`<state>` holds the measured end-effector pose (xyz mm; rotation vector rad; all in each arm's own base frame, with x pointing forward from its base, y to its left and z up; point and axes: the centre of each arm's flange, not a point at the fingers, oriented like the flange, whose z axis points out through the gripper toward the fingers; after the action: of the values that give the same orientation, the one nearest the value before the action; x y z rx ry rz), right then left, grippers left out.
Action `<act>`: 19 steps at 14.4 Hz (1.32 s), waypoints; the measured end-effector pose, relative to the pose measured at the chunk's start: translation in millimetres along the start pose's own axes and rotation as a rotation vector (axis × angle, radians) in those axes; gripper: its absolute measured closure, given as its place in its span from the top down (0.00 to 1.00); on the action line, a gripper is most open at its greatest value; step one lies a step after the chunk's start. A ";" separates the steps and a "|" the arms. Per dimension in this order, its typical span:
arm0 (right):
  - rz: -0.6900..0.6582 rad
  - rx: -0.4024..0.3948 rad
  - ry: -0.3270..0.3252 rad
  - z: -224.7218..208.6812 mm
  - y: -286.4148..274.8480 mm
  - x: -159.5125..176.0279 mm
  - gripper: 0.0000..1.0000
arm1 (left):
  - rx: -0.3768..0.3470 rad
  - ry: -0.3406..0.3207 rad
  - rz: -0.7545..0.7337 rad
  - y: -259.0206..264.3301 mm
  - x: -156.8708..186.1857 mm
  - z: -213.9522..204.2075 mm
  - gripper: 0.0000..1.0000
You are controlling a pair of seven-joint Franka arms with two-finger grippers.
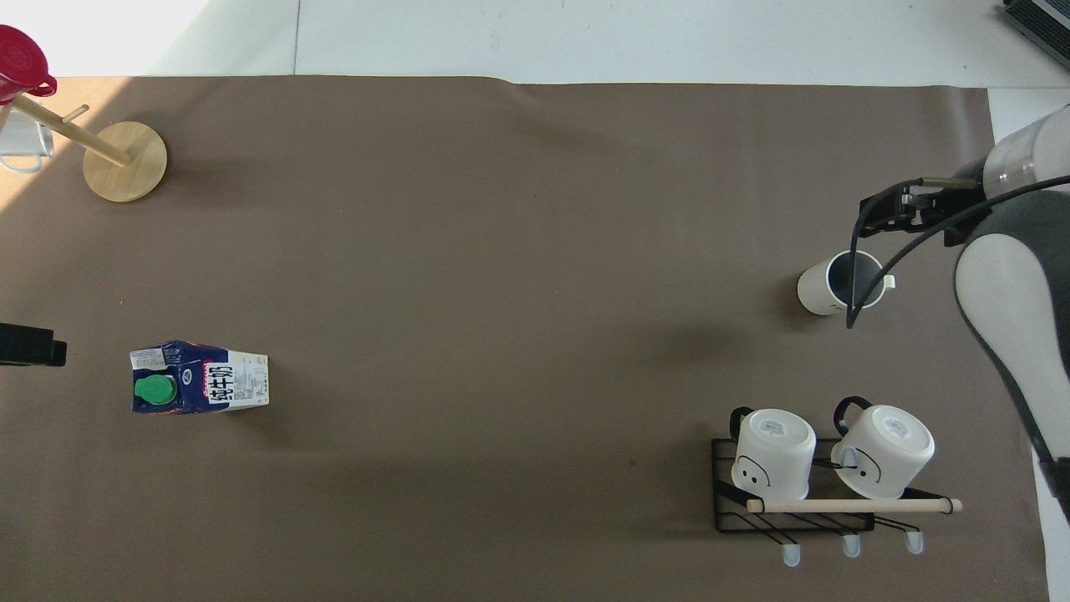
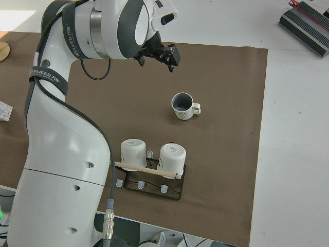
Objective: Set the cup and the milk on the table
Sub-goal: 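Reach the right gripper down and grasp the dark mug's rim, then carry the dark mug with the right gripper toward the table center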
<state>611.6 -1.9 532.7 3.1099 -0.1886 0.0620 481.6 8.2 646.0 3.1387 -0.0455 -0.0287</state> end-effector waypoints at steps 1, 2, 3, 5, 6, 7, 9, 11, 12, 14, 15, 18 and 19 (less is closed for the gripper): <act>-0.002 0.000 -0.002 16.6 -0.5 -0.2 1.00 | 0.000 0.000 0.000 0.0 0.0 0.0 1.00; -0.004 0.000 -0.005 32.6 -1.0 -1.2 1.00 | 0.000 0.000 0.000 0.0 0.0 0.0 1.00; -0.006 0.000 -0.007 44.8 -1.3 -2.3 1.00 | 0.000 0.000 0.000 0.0 0.0 0.0 1.00; -0.010 0.002 0.002 65.3 -1.8 -4.6 1.00 | 0.000 0.000 0.000 0.0 0.0 0.0 1.00; -0.013 0.002 0.004 72.8 -1.9 -6.0 1.00 | 0.000 0.000 0.000 0.0 0.0 0.0 1.00; -0.022 0.002 0.003 79.6 -2.0 -7.4 1.00 | 0.000 0.000 0.000 0.0 0.0 0.0 1.00; -0.036 0.002 0.001 96.2 0.4 -9.2 1.00 | 0.000 0.000 0.000 0.0 0.0 0.0 1.00; -0.044 0.003 0.006 117.4 7.3 -8.8 1.00 | 0.000 0.000 0.000 0.0 0.0 0.0 1.00; -0.045 0.003 0.005 128.1 9.3 -9.0 1.00 | 0.000 0.000 0.000 0.0 0.0 0.0 1.00; -0.045 0.004 0.003 145.2 9.6 -8.6 1.00 | 0.000 0.000 0.000 0.0 0.0 0.0 1.00; -0.045 0.004 0.001 152.2 9.3 -7.8 1.00 | 0.000 0.000 0.000 0.0 0.0 0.0 1.00; -0.047 0.003 -0.012 172.4 8.5 -6.4 0.99 | 0.000 0.000 0.000 0.0 0.0 0.0 1.00; -0.048 0.003 -0.017 178.0 8.3 -6.4 0.96 | 0.000 0.000 0.000 0.0 0.0 0.0 1.00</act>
<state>611.1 -14.3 354.8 3.1171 -0.1149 0.0355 481.6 8.2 646.0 3.1387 -0.0455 -0.0287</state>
